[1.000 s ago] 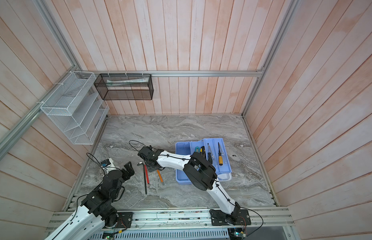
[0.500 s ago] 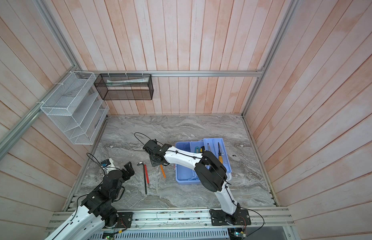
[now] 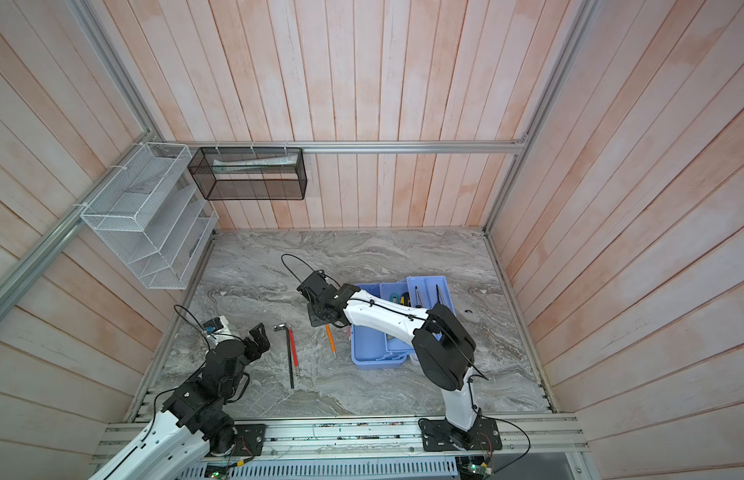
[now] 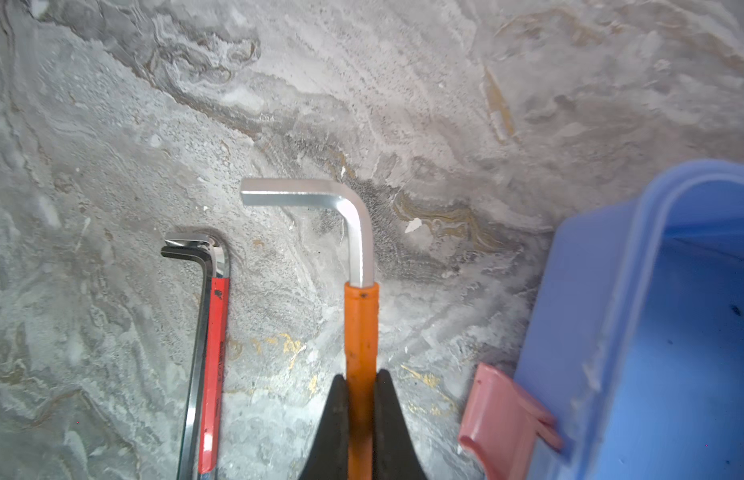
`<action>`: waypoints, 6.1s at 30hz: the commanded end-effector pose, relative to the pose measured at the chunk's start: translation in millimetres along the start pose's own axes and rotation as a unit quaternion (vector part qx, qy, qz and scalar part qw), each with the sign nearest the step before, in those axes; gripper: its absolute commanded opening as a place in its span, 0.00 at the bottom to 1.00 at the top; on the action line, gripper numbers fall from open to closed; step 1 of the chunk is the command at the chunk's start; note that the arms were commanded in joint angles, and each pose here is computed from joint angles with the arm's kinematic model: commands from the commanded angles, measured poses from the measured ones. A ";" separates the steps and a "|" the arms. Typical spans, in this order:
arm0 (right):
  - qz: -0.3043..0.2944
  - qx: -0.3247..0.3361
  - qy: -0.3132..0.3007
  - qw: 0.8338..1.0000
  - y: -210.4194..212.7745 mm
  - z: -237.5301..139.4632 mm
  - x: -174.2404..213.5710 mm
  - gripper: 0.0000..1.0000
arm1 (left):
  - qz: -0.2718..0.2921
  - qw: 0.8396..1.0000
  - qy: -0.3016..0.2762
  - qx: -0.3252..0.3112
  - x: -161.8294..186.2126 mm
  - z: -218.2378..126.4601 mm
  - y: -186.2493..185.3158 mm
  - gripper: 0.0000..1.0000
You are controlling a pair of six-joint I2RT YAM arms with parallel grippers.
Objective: Pack the tool kit
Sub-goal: 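Carry the orange hex key with the right gripper over the tray's empty compartment, then lower the orange hex key into the compartment and open the right gripper, then move the right gripper back over the red-handled hex key, then lower the right gripper and close on the red-handled hex key, then lift the red-handled hex key with the right gripper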
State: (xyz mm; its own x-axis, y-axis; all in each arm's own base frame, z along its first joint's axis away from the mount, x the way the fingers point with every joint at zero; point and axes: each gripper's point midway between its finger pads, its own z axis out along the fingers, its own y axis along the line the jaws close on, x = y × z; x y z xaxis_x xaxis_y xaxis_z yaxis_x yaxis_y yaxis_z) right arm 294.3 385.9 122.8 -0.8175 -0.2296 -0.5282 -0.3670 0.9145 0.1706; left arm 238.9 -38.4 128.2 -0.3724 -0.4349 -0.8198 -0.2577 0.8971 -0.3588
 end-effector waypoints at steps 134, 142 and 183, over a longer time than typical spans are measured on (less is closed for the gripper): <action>-0.212 -0.026 0.173 0.961 75.5 96.0 98.4 0.23 | -0.045 0.997 -0.013 -0.066 2.1 -2.8 30.9 1.00; -0.230 0.012 0.169 0.958 52.6 87.7 96.6 0.22 | -0.044 0.997 -0.012 -0.065 2.3 -3.0 30.7 1.00; -0.103 0.038 0.027 0.994 52.4 58.0 -1.0 0.00 | -0.013 1.000 -0.001 -0.028 3.7 2.1 13.5 1.00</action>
State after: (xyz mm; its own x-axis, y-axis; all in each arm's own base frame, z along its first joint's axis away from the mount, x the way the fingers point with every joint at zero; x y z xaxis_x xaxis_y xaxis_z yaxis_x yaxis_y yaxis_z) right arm 290.5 454.3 39.0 -0.7654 -0.4931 -0.4135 -0.5382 0.8427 -0.0086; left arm 234.4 -24.9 122.9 -0.3477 -0.4789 -0.8060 -0.3362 0.8662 -0.3696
